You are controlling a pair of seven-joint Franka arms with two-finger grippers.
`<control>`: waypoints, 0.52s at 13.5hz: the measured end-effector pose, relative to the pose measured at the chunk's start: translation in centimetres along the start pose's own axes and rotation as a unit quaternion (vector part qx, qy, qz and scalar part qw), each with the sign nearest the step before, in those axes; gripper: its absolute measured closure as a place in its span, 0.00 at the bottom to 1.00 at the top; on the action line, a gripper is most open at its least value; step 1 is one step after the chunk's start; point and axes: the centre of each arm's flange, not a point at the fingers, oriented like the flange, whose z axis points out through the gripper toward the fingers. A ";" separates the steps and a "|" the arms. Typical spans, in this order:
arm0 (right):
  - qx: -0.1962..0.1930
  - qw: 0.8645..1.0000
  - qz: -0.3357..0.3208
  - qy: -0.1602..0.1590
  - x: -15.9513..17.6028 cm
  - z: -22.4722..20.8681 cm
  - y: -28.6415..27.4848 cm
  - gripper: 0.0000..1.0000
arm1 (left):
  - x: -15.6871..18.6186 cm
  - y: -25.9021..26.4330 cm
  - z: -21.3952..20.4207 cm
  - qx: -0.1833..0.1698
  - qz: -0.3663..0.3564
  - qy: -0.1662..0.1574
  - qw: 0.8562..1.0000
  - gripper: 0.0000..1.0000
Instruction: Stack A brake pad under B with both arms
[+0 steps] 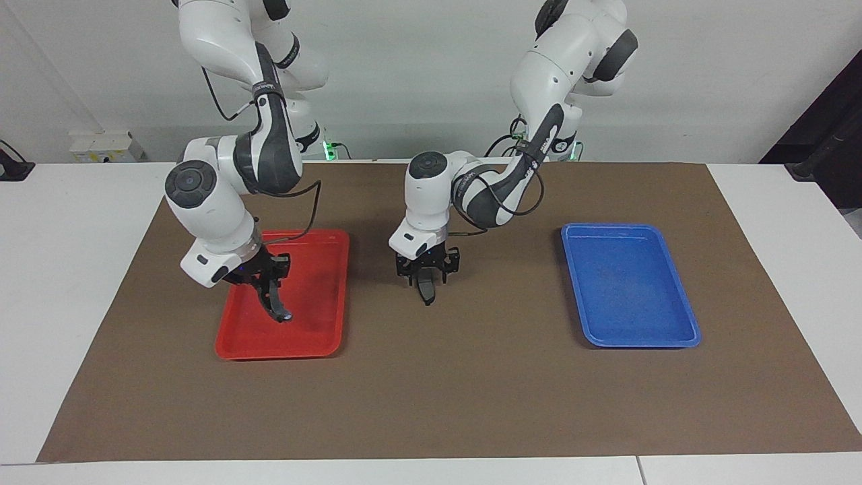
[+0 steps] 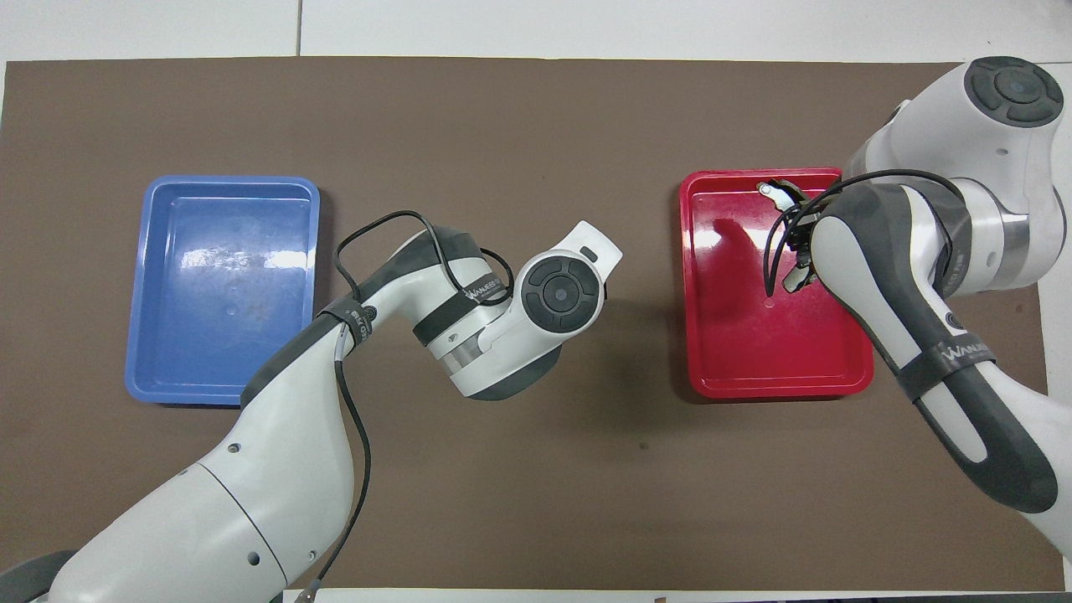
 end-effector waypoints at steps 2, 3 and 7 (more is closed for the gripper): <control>0.001 1.000 -0.002 -0.008 -0.2 -0.1 -0.2 0.59 | 1.7 -1.2 -2.1 0.029 -0.005 -0.001 1.000 0.00; 0.002 1.000 -0.006 -0.011 -0.2 -0.3 -0.7 0.59 | 2.4 -2.0 -3.4 0.040 -0.003 -0.002 0.999 0.00; 0.008 1.000 0.003 -0.016 0.0 -1.8 -5.7 0.59 | 7.0 -10.3 -11.8 0.035 0.011 -0.037 0.999 0.00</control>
